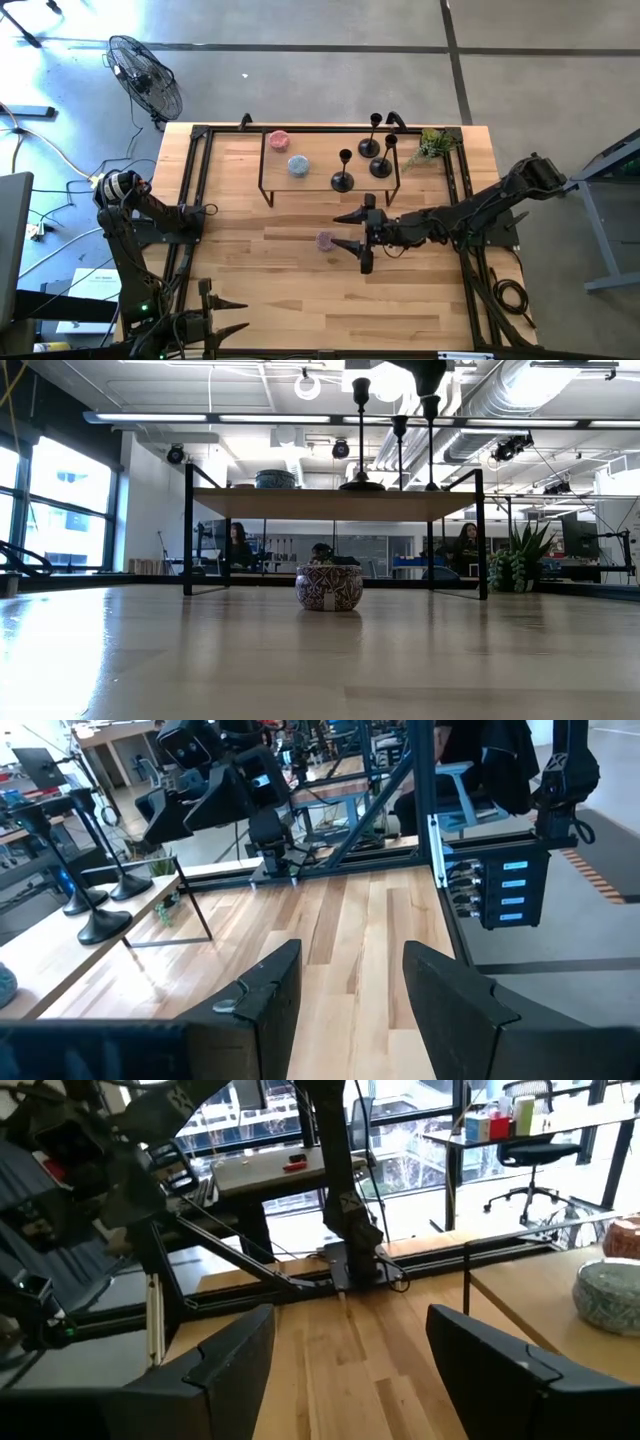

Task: Pick & Place candle stick holders
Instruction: Put the red patterned scented candle on the shelf

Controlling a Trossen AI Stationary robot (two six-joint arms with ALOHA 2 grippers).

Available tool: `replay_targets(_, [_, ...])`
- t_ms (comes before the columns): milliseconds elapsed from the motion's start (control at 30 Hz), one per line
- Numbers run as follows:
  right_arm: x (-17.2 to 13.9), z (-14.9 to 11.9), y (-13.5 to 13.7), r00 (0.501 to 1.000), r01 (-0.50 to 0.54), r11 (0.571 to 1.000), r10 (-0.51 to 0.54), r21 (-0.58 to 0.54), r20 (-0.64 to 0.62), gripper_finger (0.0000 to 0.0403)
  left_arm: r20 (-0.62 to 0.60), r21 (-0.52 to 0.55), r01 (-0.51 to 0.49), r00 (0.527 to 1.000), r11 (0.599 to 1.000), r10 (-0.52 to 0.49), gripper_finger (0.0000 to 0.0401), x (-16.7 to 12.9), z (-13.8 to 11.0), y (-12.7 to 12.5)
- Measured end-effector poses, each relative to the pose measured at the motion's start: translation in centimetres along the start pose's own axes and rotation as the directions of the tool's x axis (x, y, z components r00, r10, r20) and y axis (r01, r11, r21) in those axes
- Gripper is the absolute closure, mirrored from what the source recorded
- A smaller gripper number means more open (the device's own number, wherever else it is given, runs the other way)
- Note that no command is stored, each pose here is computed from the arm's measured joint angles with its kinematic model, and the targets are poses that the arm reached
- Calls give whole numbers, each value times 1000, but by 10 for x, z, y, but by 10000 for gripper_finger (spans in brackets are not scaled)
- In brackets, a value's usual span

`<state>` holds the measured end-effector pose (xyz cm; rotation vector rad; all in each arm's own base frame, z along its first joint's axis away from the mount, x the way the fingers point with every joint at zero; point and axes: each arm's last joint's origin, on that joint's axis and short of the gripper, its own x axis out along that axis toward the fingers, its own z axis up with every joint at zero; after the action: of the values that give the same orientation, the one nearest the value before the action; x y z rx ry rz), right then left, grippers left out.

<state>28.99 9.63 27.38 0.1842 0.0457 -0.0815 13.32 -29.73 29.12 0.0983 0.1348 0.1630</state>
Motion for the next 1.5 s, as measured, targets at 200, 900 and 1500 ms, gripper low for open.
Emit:
replay_targets(200, [0,5,1,999,-12,999,9,46,50,147,0,-7,0,1000,1000,0,229,0,0,0])
replay_targets(900, [0,10,1,995,-13,989,-1,145,95,147,-3,-1,-3,1000,1000,3,229,0,-1,1])
replay_targets(1500, [-2,17,8,967,-211,978,209,-1,145,147,-3,-4,-3,1000,1000,3,229,0,-1,1])
